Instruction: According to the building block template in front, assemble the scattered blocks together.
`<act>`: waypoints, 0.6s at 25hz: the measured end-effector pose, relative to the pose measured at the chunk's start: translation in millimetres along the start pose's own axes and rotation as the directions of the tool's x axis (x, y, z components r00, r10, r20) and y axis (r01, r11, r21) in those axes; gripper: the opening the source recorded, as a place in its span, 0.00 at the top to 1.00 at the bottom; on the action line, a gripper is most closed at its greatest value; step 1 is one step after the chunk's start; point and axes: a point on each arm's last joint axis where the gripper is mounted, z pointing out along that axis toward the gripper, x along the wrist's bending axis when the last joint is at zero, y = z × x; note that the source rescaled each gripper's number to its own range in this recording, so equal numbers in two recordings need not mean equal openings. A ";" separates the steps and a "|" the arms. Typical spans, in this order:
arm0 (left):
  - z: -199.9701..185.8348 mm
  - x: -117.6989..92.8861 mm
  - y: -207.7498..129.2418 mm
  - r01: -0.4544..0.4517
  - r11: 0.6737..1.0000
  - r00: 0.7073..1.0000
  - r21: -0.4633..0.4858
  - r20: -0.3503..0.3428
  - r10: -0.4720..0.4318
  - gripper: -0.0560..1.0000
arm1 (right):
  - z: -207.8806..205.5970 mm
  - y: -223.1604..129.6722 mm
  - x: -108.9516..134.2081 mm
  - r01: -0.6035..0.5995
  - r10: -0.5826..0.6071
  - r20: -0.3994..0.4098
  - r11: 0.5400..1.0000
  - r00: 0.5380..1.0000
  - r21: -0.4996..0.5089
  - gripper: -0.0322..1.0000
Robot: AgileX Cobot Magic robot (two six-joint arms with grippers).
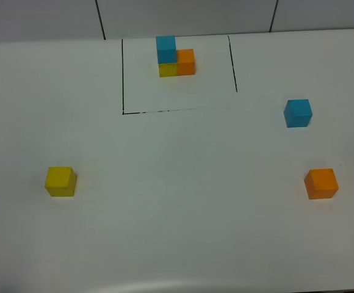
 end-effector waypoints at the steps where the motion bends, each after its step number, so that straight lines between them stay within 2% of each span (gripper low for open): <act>1: 0.0 0.0 0.0 0.000 1.000 1.000 0.000 0.000 0.000 0.89 | 0.0 0.0 0.0 0.000 0.000 0.000 1.000 1.000 0.000 0.17; 15: 0.0 0.0 0.0 0.000 1.000 1.000 0.000 0.000 0.000 0.89 | 0.0 0.0 0.1 0.000 0.000 -0.001 1.000 1.000 0.000 0.17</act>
